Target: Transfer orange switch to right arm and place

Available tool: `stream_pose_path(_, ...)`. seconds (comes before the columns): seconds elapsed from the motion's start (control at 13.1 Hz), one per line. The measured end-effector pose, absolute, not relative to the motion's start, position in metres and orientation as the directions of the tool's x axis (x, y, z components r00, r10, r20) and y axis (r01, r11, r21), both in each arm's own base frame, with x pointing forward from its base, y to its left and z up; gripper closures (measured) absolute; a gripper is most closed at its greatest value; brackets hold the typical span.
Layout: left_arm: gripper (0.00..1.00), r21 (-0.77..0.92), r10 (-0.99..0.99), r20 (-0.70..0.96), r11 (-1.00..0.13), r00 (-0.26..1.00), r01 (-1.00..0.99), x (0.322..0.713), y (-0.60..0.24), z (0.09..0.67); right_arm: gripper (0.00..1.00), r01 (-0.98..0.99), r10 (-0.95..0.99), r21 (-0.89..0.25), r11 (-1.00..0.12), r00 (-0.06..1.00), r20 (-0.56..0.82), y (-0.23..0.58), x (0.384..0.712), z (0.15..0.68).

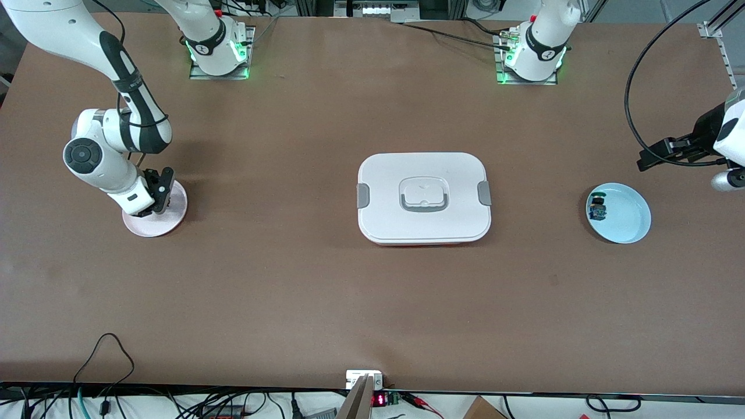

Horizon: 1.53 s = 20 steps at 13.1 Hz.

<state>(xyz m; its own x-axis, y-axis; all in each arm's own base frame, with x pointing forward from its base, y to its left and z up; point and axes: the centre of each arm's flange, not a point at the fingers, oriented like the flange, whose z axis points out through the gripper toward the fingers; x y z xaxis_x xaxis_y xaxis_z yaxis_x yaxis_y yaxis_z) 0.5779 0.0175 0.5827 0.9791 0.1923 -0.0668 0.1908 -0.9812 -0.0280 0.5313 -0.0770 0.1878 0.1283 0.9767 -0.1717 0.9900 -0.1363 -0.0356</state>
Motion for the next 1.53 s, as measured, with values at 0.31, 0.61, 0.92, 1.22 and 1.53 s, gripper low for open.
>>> stream_pose_path(0.31, 0.0, -0.022, 0.211, -0.029, -0.977, 0.977, 0.211, 0.579, 0.029, 0.601, 0.19, 0.988, 0.973, -0.014, -0.156, 0.151, -0.173, -0.078, 0.536, 0.202)
stream_pose_path(0.61, 0.0, -0.079, 0.192, -0.014, -0.979, 0.981, 0.19, 0.585, 0.026, 0.602, 0.0, 0.926, 0.913, 0.04, -0.375, 0.376, -0.159, -0.054, 0.55, 0.278)
stream_pose_path(0.92, 0.0, -0.084, 0.169, -0.019, -0.982, 0.985, 0.167, 0.587, 0.031, 0.6, 0.0, 0.693, 0.695, -0.062, -0.718, 0.71, -0.115, -0.024, 0.571, 0.356)
stream_pose_path(1.22, 0.0, -0.084, 0.157, -0.021, -0.984, 0.987, 0.155, 0.588, 0.031, 0.599, 0.0, 0.349, 0.37, -0.154, -0.924, 0.918, -0.14, -0.002, 0.578, 0.411)
stream_pose_path(1.53, 0.0, -0.085, 0.151, -0.02, -0.985, 0.988, 0.149, 0.588, 0.03, 0.599, 0.0, 0.061, 0.094, -0.129, -0.99, 0.96, -0.265, 0.036, 0.577, 0.478)
